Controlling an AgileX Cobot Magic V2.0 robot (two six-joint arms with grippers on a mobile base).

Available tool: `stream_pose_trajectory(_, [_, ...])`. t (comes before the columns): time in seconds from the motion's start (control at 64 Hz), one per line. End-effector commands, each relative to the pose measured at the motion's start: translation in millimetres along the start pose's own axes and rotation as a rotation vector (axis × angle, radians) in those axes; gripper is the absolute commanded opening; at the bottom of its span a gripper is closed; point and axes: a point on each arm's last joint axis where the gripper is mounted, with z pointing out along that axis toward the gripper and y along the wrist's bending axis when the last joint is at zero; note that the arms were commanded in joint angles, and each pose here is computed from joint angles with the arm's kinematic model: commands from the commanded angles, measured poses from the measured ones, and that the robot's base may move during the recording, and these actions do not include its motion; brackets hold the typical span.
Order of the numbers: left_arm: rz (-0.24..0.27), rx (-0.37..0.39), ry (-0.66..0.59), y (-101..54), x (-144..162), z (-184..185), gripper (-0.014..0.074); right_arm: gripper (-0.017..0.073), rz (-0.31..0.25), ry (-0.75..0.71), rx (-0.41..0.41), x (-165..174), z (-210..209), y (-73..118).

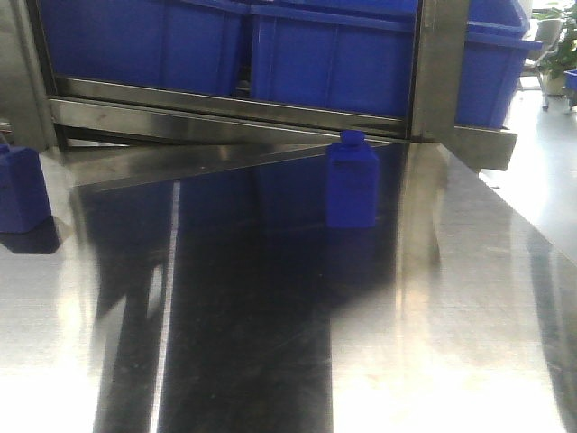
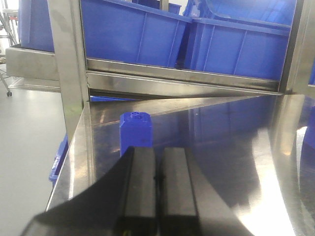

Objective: Pick and sort blue part to right shelf
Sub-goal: 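Move the left gripper down over the blue part near the table edge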

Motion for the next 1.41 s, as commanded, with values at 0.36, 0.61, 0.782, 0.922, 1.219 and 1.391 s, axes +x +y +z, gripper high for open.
stream_pose_trajectory(0.36, [-0.002,-0.012,-0.099,1.5,-2,-1,0.0125,0.0032,-0.004,-0.135,-0.01,-17,-3,1.4])
stream_pose_trajectory(0.61, [-0.004,-0.024,-0.188,2.5,-10,-2,0.0125,0.0032,-0.004,-0.135,-0.01,-17,-3,1.4])
stream_pose_trajectory(0.782, [-0.005,-0.05,-0.464,4.1,-48,-12,0.0125,0.0032,-0.004,-0.135,-0.01,-17,-3,1.4])
stream_pose_trajectory(0.922, [0.063,-0.016,-0.352,-2.9,-96,-13,0.0127,0.0032,-0.004,-0.135,-0.01,-17,-3,1.4])
stream_pose_trajectory(1.219, [0.089,0.01,-0.025,-9.0,-170,32,0.035,0.0032,-0.004,-0.135,-0.01,-17,-3,1.4])
stream_pose_trajectory(1.391, [0.075,0.021,0.172,-9.8,-173,74,0.0511,0.0032,-0.004,-0.135,-0.01,-17,-3,1.4])
